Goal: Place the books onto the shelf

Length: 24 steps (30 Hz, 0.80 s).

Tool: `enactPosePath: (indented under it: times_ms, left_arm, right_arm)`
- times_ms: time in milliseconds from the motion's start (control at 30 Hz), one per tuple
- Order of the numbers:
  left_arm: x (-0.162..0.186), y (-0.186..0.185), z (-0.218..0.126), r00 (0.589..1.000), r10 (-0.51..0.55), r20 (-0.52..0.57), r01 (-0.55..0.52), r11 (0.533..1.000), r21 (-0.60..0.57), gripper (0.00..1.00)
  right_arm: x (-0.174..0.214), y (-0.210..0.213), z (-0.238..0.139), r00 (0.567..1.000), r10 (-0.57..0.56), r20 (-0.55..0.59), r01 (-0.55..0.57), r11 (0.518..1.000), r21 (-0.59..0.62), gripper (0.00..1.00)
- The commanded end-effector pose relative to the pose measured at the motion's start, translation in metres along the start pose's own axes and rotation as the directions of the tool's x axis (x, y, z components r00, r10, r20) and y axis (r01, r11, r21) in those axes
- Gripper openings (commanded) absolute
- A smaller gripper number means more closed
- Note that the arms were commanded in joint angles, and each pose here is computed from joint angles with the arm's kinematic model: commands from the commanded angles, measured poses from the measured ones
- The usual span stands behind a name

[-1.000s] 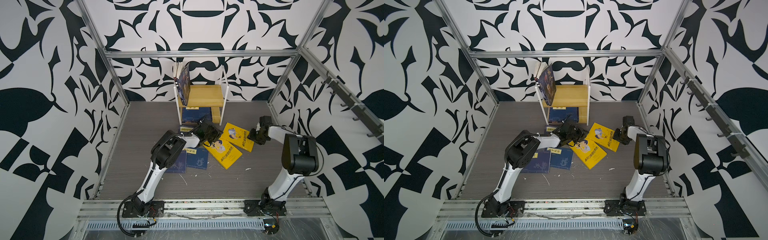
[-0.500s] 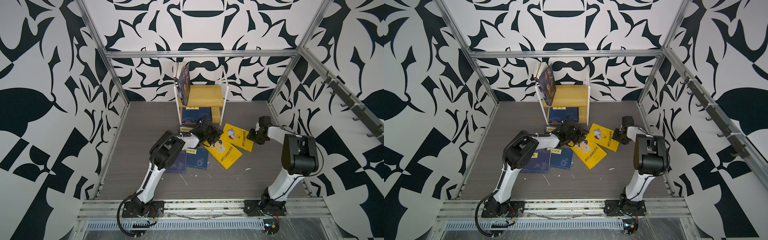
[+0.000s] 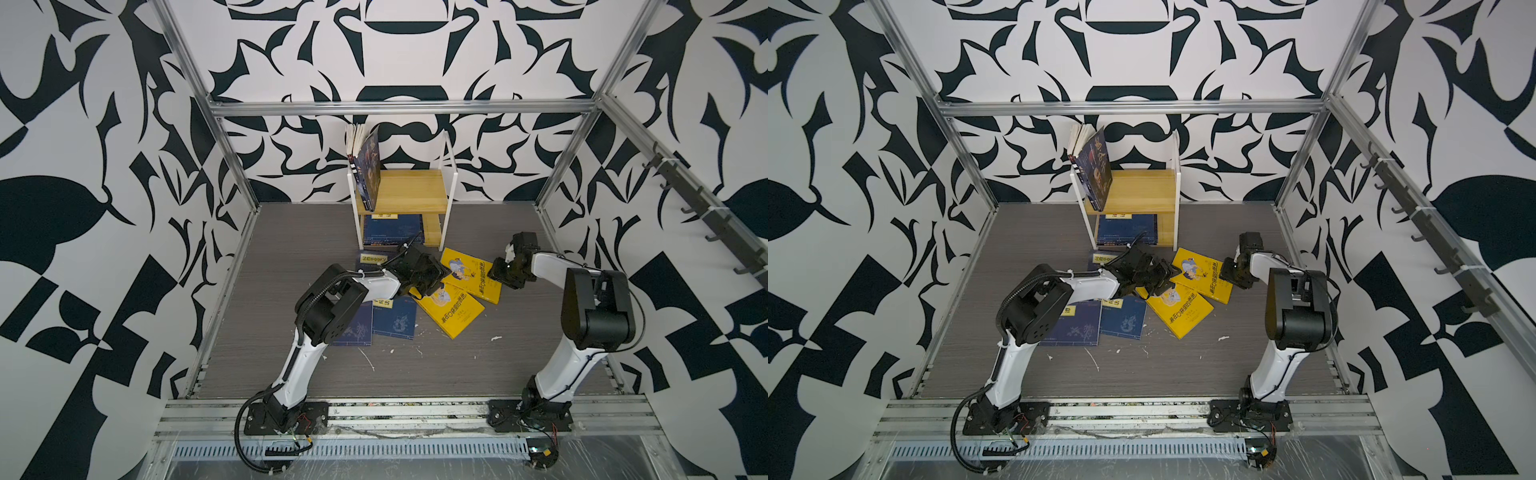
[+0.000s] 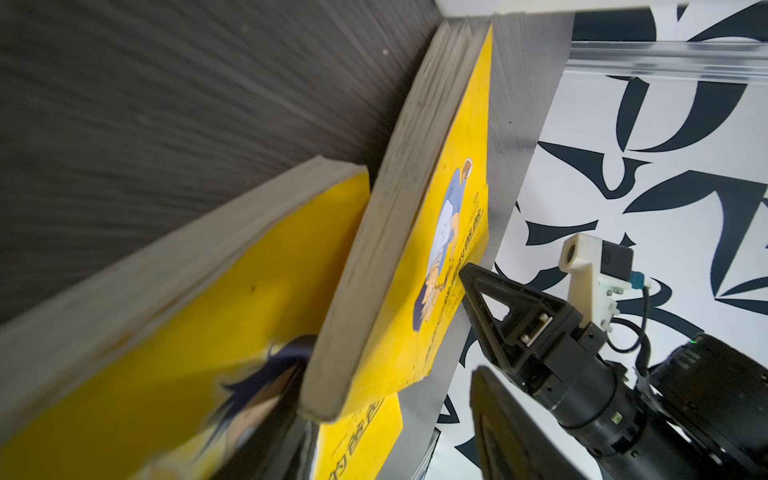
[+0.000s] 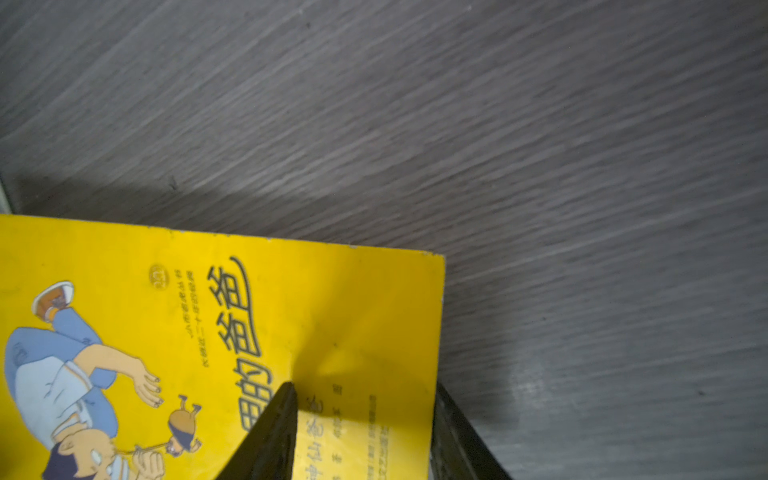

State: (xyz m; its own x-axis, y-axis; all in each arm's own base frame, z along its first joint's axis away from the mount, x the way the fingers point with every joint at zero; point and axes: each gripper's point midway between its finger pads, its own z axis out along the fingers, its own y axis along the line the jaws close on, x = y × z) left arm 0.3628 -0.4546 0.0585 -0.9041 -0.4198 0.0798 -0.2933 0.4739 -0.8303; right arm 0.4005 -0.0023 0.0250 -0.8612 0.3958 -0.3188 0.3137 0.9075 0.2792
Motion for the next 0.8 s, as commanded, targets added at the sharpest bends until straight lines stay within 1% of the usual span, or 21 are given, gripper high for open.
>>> enactPosePath:
  times_ms: [0, 100, 233, 300, 433, 467, 600, 667, 767]
  left_arm:
    - [-0.005, 0.066, 0.01, 0.998, -0.06, 0.01, 0.061, 0.983, -0.174, 0.57]
    - [-0.017, 0.065, 0.014, 0.998, -0.062, 0.027, 0.066, 0.985, -0.161, 0.5]
    - [-0.028, 0.071, 0.017, 0.996, -0.069, 0.051, 0.076, 0.984, -0.162, 0.37]
    - [-0.028, 0.072, 0.018, 0.996, -0.07, 0.053, 0.078, 0.984, -0.16, 0.28]
    - [-0.027, 0.071, 0.018, 0.995, -0.087, 0.05, 0.094, 0.984, -0.15, 0.03]
    - [-0.026, 0.069, 0.018, 0.995, -0.092, 0.047, 0.098, 0.984, -0.146, 0.0]
    - [-0.026, 0.054, 0.014, 0.994, -0.105, 0.045, 0.109, 0.988, -0.105, 0.0]
    - [-0.025, 0.041, 0.01, 0.993, -0.111, 0.047, 0.115, 0.99, -0.081, 0.0]
    - [-0.021, 0.018, 0.002, 0.994, -0.1, 0.038, 0.102, 0.994, -0.037, 0.0]
  right_arm:
    - [0.042, -0.005, 0.011, 0.989, -0.007, -0.147, 0.009, 1.0, 0.018, 0.49]
    - [0.041, -0.006, 0.01, 0.989, -0.011, -0.144, 0.014, 1.0, 0.021, 0.49]
    - [0.042, -0.006, 0.012, 0.989, -0.011, -0.148, 0.015, 1.0, 0.02, 0.49]
    - [0.043, -0.006, 0.013, 0.988, -0.01, -0.151, 0.014, 1.0, 0.021, 0.49]
    - [0.042, -0.006, 0.012, 0.989, -0.013, -0.147, 0.015, 1.0, 0.017, 0.49]
    - [0.042, -0.005, 0.012, 0.989, -0.017, -0.144, 0.019, 1.0, 0.013, 0.49]
    - [0.037, -0.002, 0.004, 0.992, -0.025, -0.12, 0.025, 1.0, 0.006, 0.5]
    - [0.033, -0.001, -0.006, 0.996, -0.033, -0.087, 0.034, 0.999, 0.008, 0.56]
    - [0.03, 0.001, -0.026, 0.999, -0.045, -0.025, 0.045, 0.999, 0.009, 0.6]
